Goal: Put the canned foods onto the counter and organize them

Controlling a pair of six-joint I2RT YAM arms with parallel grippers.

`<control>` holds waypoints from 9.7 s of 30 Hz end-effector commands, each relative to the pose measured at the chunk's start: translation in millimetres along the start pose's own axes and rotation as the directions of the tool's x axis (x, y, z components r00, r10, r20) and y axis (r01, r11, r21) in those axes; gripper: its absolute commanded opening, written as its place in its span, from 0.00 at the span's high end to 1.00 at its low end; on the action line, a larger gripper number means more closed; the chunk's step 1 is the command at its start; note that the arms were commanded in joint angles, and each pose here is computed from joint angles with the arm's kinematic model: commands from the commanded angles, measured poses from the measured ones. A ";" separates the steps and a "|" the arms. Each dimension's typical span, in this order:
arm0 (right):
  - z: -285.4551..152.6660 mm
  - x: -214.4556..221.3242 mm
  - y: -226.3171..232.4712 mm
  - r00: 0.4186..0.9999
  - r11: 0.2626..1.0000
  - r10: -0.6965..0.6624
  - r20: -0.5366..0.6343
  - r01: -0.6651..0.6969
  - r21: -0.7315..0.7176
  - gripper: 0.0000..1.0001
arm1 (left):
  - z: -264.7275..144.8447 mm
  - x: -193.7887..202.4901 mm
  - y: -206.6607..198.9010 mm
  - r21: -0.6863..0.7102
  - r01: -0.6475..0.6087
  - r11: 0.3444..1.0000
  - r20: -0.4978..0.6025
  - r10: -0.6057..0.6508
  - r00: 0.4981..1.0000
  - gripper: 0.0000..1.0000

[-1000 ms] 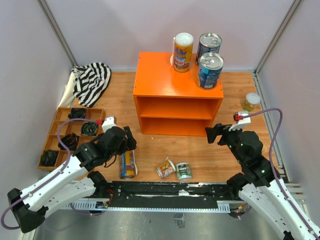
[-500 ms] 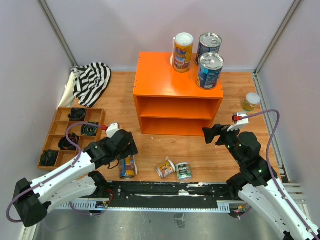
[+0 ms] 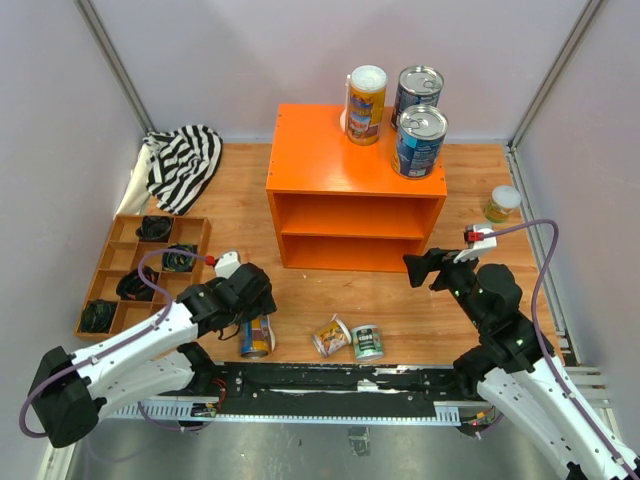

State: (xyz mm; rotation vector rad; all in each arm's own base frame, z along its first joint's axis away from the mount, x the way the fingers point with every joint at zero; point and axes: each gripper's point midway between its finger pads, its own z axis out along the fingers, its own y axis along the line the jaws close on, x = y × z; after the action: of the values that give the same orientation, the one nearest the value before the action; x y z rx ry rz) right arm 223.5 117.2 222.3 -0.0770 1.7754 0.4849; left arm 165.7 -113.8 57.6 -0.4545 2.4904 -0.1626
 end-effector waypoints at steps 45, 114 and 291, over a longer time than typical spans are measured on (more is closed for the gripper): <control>7.6 9.5 8.0 0.999 0.999 0.022 -0.035 -0.023 -0.025 0.16 | -46.5 -80.3 -77.1 0.465 -0.059 0.883 0.376 -0.136 0.917 0.60; -1.3 22.7 -3.7 0.997 1.000 -0.007 -0.075 0.008 0.013 0.15 | -53.7 -8.3 -110.4 0.335 -0.504 0.796 0.698 0.149 0.700 0.27; 13.3 43.9 -13.8 0.991 0.997 -0.009 -0.137 0.019 0.069 0.15 | -289.7 -302.0 -341.3 0.409 -0.789 0.458 0.912 -0.222 0.345 0.04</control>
State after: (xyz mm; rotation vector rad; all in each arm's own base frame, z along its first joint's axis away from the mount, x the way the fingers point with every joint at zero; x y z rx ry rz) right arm 230.5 113.1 168.4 -0.0565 1.9442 0.3881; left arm 336.9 -341.6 495.9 0.4637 1.1093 -0.7267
